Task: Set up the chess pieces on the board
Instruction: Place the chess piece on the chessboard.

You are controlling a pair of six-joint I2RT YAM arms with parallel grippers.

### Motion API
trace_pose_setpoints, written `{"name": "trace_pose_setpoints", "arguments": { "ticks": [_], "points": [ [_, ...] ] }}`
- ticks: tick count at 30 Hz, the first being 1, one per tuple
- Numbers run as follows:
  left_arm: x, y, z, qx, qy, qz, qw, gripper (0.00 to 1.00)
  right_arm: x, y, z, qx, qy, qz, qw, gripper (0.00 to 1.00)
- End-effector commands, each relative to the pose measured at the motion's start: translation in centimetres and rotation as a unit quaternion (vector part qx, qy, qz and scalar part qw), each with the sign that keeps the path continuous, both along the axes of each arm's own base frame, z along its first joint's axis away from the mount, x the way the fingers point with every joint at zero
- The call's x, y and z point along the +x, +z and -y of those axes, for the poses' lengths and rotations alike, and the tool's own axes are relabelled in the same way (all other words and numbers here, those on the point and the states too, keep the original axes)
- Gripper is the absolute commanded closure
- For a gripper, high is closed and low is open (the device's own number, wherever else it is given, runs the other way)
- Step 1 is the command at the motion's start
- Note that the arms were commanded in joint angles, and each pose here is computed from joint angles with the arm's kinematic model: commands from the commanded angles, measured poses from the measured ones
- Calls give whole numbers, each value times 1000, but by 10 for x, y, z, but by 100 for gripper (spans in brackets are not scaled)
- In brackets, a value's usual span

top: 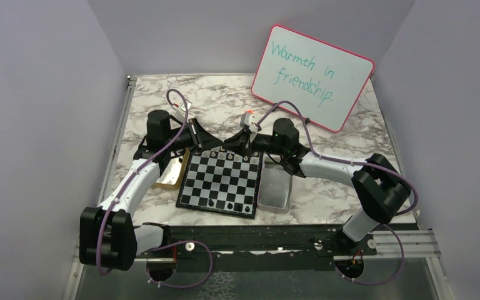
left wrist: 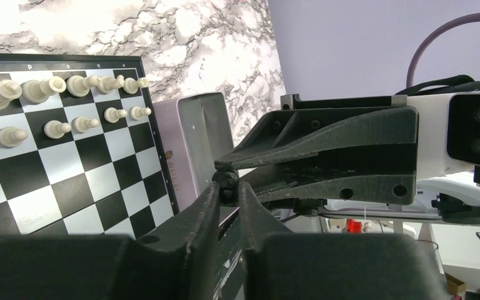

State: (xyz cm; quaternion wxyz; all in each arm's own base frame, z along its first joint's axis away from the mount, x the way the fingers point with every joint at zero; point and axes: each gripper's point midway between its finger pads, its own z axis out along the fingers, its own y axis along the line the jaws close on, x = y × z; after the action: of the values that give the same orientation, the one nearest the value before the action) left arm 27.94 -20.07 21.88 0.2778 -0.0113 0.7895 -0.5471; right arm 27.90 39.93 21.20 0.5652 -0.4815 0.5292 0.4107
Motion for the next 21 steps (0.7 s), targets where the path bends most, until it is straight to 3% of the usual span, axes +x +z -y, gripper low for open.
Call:
{"name": "trace_pose_setpoints", "arguments": {
  "ticks": [1,3,6,7,8,9,15,21],
  "points": [
    [-4,5,5,-10,-19,14,1000,89,-9,14,1,17,14,14,1000,86],
    [-4,3,4,-7,-16,15,1000,92,-9,13,2,17,13,13,1000,83],
    [-2,-4,2,29,-7,22,999,94,-11,11,4,15,8,3,1000,68],
    [0,-10,-1,54,3,23,998,95,-12,11,7,14,5,0,1000,56],
    [0,-14,-2,76,7,25,997,95,-14,10,9,13,3,-3,1000,24],
    [0,-17,-3,97,11,28,995,95,-17,8,13,10,0,-6,1000,3],
    [-6,-29,-6,194,42,42,979,97,-42,-2,47,2,-28,-41,999,0],
    [-24,-55,10,279,42,41,959,97,-40,3,83,-17,-139,-144,980,0]
  ]
}}
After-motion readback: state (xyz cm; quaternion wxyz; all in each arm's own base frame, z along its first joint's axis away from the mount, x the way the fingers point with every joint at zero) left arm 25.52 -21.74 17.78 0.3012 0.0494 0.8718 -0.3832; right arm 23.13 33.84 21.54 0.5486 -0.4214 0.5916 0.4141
